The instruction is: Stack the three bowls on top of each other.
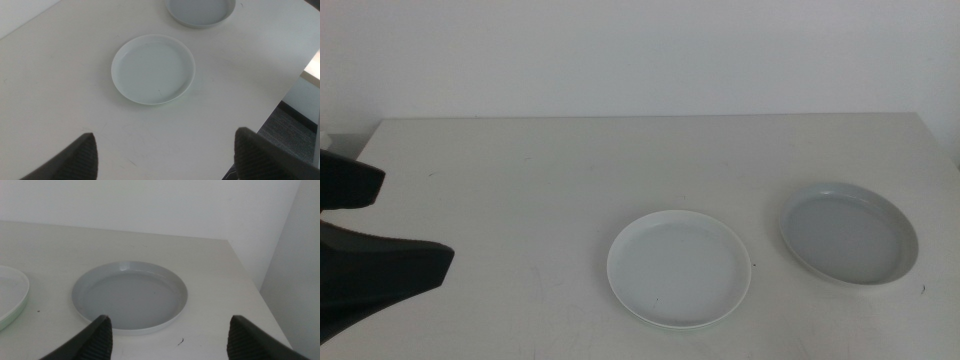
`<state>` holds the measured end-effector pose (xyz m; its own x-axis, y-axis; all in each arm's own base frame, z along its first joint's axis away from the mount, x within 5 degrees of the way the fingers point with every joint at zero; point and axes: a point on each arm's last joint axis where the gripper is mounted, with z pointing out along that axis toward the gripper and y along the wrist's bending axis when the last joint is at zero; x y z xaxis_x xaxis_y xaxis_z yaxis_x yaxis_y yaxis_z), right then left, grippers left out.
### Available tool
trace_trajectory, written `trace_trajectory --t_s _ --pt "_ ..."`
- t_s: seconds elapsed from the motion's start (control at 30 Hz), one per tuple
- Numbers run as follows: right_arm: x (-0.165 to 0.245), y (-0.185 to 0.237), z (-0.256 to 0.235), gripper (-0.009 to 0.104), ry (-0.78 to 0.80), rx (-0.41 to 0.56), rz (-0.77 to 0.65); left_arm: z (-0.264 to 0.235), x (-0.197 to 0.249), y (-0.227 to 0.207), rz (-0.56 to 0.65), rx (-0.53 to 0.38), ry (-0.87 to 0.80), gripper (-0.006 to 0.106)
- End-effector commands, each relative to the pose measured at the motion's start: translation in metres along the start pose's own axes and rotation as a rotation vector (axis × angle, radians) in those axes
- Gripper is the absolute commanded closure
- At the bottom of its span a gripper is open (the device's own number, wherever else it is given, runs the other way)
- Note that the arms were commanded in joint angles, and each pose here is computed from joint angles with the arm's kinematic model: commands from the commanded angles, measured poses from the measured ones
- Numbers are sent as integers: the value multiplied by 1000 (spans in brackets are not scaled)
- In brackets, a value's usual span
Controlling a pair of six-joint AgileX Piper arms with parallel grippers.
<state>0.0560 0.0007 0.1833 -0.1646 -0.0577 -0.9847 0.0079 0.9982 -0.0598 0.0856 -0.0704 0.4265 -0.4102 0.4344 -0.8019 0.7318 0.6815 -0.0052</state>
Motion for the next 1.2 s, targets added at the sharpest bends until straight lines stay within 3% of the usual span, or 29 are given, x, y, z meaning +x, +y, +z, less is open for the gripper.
trace_trajectory --t_s 0.0,0.2,0.57,0.87,1.17 --pt "-7 -2 0 37 -58 26 -7 -7 -10 -1 -5 -5 -81 -5" --pt "-40 -2 -7 37 94 -11 -75 -7 -10 -1 -5 -5 -81 -5" --pt "-136 -13 6 37 309 -11 -150 -7 -10 -1 -5 -5 -81 -5" --pt "-181 -29 59 37 620 181 252 -7 -10 -1 -5 -5 -81 -5" --pt "-210 -35 119 37 633 192 267 -7 -10 -1 -5 -5 -81 -5"
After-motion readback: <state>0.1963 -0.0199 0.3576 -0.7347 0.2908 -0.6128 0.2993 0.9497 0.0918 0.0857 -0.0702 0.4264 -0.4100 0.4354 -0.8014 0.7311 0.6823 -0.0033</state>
